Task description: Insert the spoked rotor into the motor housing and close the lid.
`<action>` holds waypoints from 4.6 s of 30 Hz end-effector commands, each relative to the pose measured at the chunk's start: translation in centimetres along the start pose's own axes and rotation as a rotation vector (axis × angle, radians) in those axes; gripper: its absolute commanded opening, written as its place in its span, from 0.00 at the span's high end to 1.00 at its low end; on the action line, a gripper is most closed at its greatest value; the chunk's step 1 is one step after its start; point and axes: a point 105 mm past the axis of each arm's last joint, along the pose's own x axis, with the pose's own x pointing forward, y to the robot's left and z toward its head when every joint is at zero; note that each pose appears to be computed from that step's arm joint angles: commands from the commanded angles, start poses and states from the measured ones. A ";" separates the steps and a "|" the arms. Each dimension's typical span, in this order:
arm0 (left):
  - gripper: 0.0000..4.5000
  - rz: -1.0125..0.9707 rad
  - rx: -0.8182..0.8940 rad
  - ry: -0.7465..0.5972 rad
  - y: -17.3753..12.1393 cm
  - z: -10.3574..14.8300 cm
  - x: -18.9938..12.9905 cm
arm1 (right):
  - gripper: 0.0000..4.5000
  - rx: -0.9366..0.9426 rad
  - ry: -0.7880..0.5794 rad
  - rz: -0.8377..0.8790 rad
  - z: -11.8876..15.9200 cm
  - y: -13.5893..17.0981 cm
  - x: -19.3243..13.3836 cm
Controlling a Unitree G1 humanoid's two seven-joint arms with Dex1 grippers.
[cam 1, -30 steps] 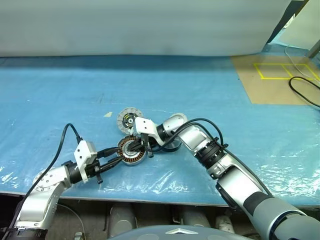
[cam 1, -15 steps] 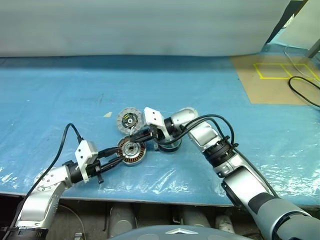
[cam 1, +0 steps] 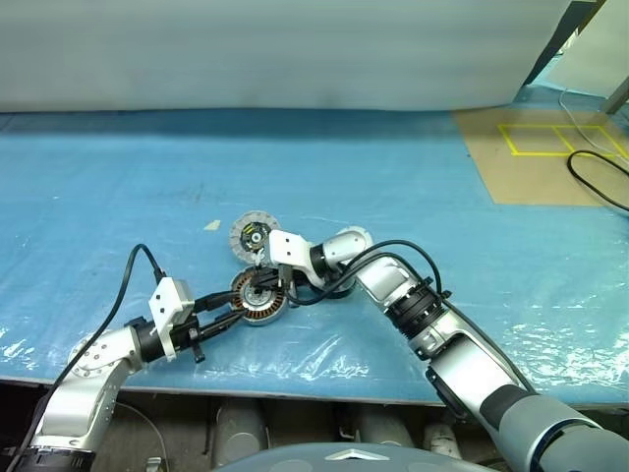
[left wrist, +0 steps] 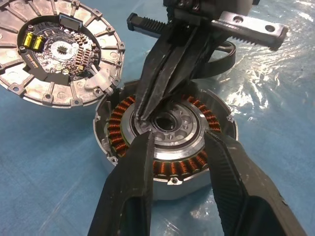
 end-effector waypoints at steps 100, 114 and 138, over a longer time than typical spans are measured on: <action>0.62 -0.005 0.039 -0.009 -0.2 1.0 0.1 | 1.00 0.209 -0.181 0.051 4.0 -0.4 -2.5; 0.62 -0.002 0.037 -0.020 -0.3 1.1 0.0 | 1.00 0.169 -0.211 0.030 4.9 -1.3 -4.5; 0.62 -0.083 0.028 -0.071 -1.9 1.6 2.5 | 0.31 0.114 0.163 0.172 2.1 -3.2 -13.5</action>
